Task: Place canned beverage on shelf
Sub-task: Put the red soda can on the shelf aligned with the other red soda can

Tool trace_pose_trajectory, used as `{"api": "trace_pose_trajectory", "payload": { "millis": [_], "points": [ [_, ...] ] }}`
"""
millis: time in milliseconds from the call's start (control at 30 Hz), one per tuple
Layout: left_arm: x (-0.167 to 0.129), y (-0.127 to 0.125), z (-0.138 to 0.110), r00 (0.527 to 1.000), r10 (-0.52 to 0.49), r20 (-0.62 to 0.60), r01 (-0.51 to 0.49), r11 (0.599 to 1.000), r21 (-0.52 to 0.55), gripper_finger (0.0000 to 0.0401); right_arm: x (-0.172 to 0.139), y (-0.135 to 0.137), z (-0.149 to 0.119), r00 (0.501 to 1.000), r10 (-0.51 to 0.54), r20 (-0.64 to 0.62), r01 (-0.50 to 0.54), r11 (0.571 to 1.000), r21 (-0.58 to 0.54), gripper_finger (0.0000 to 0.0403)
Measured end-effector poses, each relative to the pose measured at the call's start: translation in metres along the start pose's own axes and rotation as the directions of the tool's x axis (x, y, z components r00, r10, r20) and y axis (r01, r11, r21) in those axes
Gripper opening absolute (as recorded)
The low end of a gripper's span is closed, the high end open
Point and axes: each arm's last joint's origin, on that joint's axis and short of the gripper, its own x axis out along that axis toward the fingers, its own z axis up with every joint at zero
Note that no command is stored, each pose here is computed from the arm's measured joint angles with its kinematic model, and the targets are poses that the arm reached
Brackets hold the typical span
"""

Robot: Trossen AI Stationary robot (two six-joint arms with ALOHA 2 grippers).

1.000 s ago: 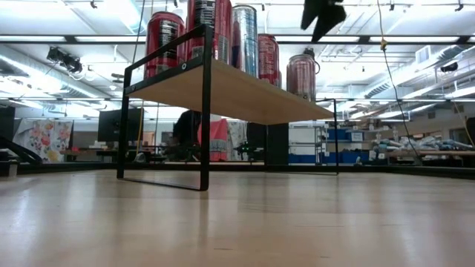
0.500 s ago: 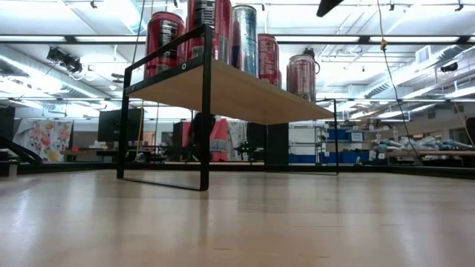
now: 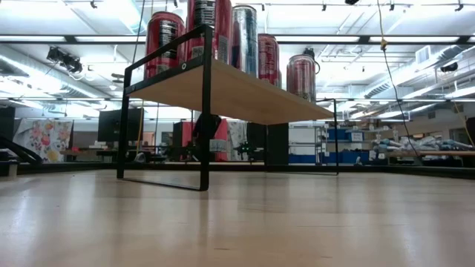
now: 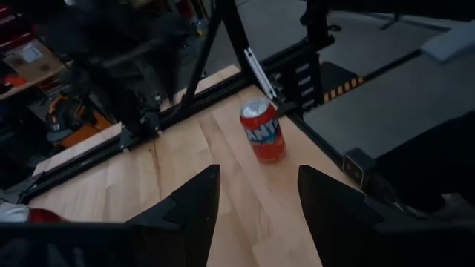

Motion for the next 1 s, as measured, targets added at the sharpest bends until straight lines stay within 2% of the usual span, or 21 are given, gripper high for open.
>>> {"api": "trace_pose_trajectory", "payload": {
  "millis": [200, 433, 600, 833, 1000],
  "points": [
    [-0.006, 0.003, -0.003, 1.000, -0.005, -0.029, 0.005, 1.000, 0.009, 0.0192, 0.017, 0.031, -0.023, 0.999, 0.012, -0.032, -0.014, 0.997, -0.071, 0.0349],
    [-0.006, 0.002, -0.009, 0.996, -0.011, -0.088, 0.008, 0.999, -0.034, 0.0192, 0.032, 0.056, -0.043, 0.998, 0.041, -0.043, -0.046, 0.990, -0.137, 0.0348],
    [-0.006, 0.002, -0.009, 0.996, -0.011, -0.092, 0.008, 0.999, -0.036, 0.0192, 0.043, 0.068, -0.053, 0.998, 0.037, -0.056, -0.046, 0.983, -0.180, 0.0348],
    [-0.006, 0.002, -0.009, 0.996, -0.011, -0.093, 0.008, 0.999, -0.037, 0.0192, 0.047, 0.077, -0.059, 0.995, 0.066, -0.071, -0.076, 0.985, -0.156, 0.0348],
    [-0.006, 0.002, -0.010, 0.995, -0.012, -0.102, 0.008, 0.999, -0.033, 0.0192, 0.059, 0.090, -0.070, 0.994, 0.073, -0.081, -0.087, 0.978, -0.192, 0.0348]
  ]
}}
